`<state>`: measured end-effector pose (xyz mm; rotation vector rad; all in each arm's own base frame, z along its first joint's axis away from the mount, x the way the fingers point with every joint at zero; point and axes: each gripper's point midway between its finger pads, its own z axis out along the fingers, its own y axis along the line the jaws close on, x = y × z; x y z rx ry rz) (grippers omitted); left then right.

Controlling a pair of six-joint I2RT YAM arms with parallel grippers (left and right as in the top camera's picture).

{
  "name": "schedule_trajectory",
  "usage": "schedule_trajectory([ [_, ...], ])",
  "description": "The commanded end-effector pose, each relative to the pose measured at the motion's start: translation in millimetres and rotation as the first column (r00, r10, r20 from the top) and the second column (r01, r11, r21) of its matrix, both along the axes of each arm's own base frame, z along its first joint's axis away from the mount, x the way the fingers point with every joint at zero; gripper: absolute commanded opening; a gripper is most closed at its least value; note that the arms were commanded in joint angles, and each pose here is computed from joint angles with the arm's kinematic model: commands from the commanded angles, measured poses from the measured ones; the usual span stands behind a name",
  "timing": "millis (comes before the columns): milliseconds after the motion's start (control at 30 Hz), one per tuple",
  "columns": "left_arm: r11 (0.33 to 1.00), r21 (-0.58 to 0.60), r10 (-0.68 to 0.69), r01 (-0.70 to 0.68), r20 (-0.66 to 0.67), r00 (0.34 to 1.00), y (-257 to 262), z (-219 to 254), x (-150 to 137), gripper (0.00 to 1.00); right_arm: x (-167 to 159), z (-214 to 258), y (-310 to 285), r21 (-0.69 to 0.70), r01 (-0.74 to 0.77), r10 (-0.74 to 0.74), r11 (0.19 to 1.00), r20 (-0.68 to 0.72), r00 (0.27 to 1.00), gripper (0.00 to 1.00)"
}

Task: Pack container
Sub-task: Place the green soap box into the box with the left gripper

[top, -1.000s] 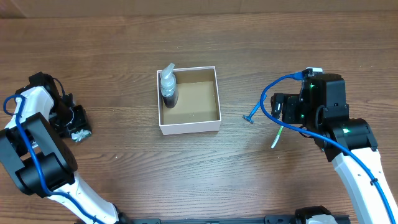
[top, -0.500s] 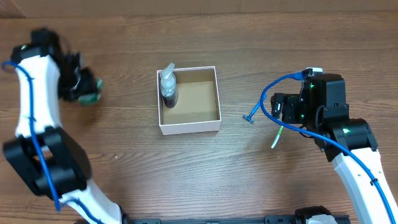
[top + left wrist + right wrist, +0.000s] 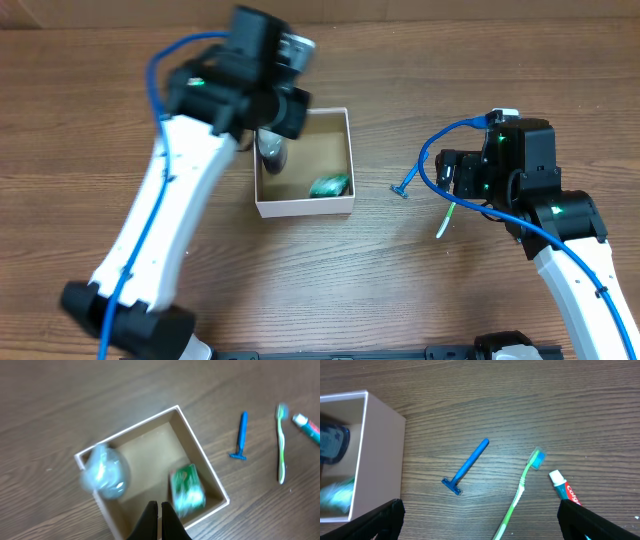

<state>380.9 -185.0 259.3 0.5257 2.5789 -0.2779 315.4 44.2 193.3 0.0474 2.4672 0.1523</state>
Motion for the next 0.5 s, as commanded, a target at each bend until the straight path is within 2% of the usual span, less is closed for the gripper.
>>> schedule_trajectory([
  [0,0.997,0.079,0.026,-0.017,-0.106,0.994,-15,-52,6,0.04,5,15,0,0.008,0.006,-0.006,1.0,0.04,0.999,1.0],
  [100,0.996,0.091,0.032,-0.016,-0.172,0.985,-21,-78,8,0.04,4,15,0,0.007,0.006,-0.006,1.0,0.04,0.999,1.0],
  [233,0.994,0.109,0.037,-0.016,-0.188,0.981,-20,-88,10,0.04,5,15,0,0.007,0.006,-0.006,1.0,0.04,0.999,1.0],
  [467,0.992,0.113,0.059,-0.048,-0.097,0.994,-3,-34,-3,0.04,4,14,0,0.007,0.006,-0.006,1.0,0.038,0.999,1.0],
])
